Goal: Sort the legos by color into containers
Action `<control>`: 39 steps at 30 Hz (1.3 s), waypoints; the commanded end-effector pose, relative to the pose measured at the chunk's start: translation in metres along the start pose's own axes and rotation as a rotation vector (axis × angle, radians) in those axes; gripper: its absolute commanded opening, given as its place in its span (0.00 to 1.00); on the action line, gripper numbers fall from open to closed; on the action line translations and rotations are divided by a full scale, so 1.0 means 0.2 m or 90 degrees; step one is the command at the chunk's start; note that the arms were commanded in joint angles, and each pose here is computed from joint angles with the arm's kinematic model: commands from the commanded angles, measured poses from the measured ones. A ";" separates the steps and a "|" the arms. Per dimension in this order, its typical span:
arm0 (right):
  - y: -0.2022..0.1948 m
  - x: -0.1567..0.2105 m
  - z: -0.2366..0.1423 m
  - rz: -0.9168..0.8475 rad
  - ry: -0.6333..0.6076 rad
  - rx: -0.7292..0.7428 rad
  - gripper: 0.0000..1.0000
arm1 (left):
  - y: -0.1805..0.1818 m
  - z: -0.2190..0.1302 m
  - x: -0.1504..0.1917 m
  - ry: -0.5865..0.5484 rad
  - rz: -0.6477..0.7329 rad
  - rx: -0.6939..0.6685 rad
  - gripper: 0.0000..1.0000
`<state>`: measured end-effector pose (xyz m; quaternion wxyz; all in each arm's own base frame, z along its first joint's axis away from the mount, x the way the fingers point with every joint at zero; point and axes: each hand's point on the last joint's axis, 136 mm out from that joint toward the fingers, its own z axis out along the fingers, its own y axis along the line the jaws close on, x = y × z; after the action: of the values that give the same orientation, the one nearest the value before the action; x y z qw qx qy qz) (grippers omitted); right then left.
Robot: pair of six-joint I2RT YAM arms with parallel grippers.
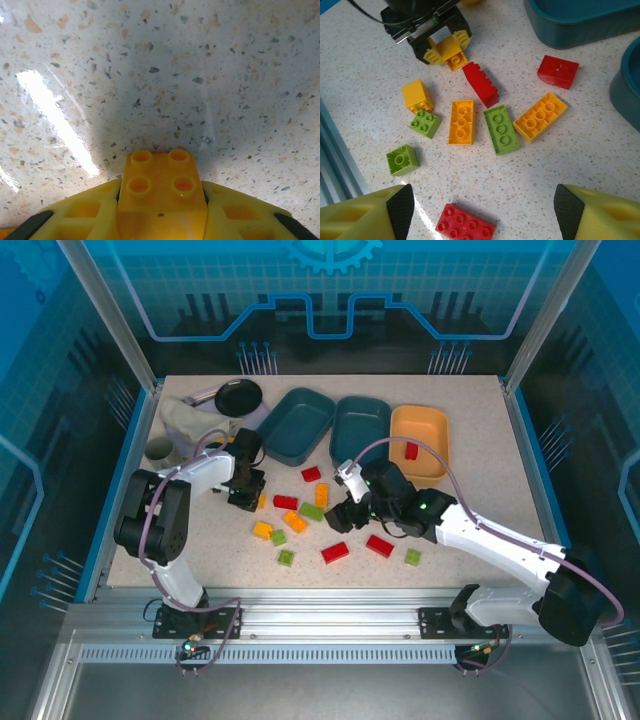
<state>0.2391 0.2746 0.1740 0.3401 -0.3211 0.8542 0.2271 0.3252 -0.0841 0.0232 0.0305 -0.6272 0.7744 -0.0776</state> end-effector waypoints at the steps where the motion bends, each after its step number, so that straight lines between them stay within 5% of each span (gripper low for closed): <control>1: -0.06 -0.15 -0.09 0.038 -0.065 0.021 0.76 | -0.01 -0.09 -0.02 -0.031 0.039 0.015 0.29; 10: -0.35 -0.40 -0.23 0.208 -0.211 0.103 0.77 | -0.47 -0.52 0.09 -0.108 0.291 0.161 0.29; 20: -0.63 -0.45 -0.23 0.316 -0.199 0.204 0.77 | -1.08 -0.34 0.15 -0.085 0.438 0.222 0.31; 26: -0.75 -0.22 -0.29 0.376 -0.124 0.291 0.76 | -1.21 -0.14 0.16 -0.042 0.463 0.192 0.36; 30: -0.82 0.00 -0.37 0.434 -0.063 0.347 0.75 | -1.22 -0.08 0.20 -0.006 0.465 0.193 0.56; 39: -0.96 0.52 -0.57 0.636 0.063 0.486 0.74 | -1.22 -0.34 0.34 0.012 0.474 0.267 0.72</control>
<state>0.2987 0.0583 0.1685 0.3094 0.1871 0.9300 0.0659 0.5433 -0.1769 0.0713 0.1446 -0.3073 0.9239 -0.1763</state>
